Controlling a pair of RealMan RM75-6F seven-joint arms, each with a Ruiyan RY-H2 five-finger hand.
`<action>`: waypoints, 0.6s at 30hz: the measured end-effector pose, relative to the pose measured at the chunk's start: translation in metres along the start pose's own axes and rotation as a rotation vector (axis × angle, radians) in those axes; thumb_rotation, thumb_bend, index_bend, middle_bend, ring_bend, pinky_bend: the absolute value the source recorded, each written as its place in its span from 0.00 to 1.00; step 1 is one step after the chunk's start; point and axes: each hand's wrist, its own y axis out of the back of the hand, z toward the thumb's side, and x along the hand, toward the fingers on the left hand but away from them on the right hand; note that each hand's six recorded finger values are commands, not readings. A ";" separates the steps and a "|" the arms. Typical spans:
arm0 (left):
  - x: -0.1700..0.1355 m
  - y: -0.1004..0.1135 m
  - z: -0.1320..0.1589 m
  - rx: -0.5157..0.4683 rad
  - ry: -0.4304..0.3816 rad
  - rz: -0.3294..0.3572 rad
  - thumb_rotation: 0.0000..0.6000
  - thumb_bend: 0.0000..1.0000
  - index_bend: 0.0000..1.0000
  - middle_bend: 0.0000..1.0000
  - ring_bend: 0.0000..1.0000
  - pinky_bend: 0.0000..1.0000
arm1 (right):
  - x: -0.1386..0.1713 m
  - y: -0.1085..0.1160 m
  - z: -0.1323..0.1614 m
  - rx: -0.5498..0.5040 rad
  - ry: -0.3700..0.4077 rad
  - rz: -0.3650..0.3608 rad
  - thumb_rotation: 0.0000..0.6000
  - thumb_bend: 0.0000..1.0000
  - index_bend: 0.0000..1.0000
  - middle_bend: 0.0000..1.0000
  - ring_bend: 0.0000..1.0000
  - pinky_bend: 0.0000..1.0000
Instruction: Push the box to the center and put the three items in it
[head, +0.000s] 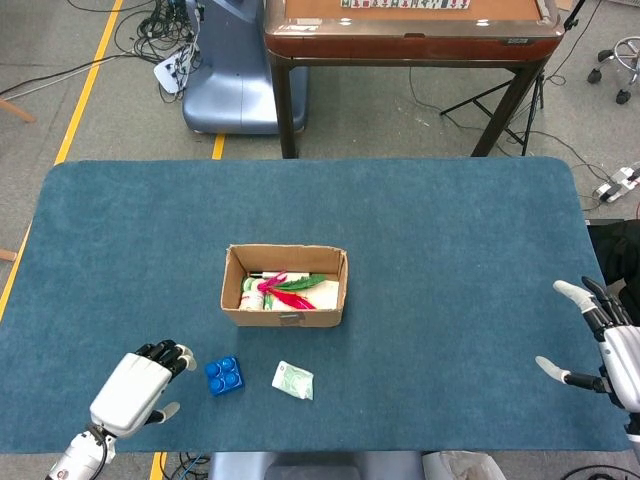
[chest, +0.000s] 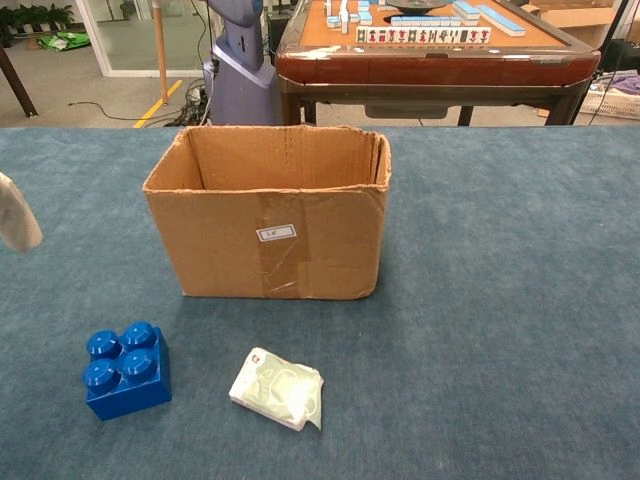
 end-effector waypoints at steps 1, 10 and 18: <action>0.001 -0.003 -0.001 0.012 -0.017 -0.003 1.00 0.10 0.37 0.34 0.25 0.37 | 0.000 0.000 0.000 -0.001 0.000 -0.001 1.00 0.03 0.15 0.18 0.03 0.11; 0.008 -0.038 -0.006 0.141 -0.199 -0.009 1.00 0.10 0.27 0.29 0.23 0.37 | 0.000 0.003 -0.002 -0.003 -0.005 -0.007 1.00 0.03 0.15 0.18 0.03 0.11; 0.024 -0.064 -0.006 0.190 -0.331 -0.015 1.00 0.10 0.25 0.24 0.21 0.37 | -0.001 0.003 -0.003 -0.003 -0.013 -0.008 1.00 0.03 0.15 0.18 0.03 0.11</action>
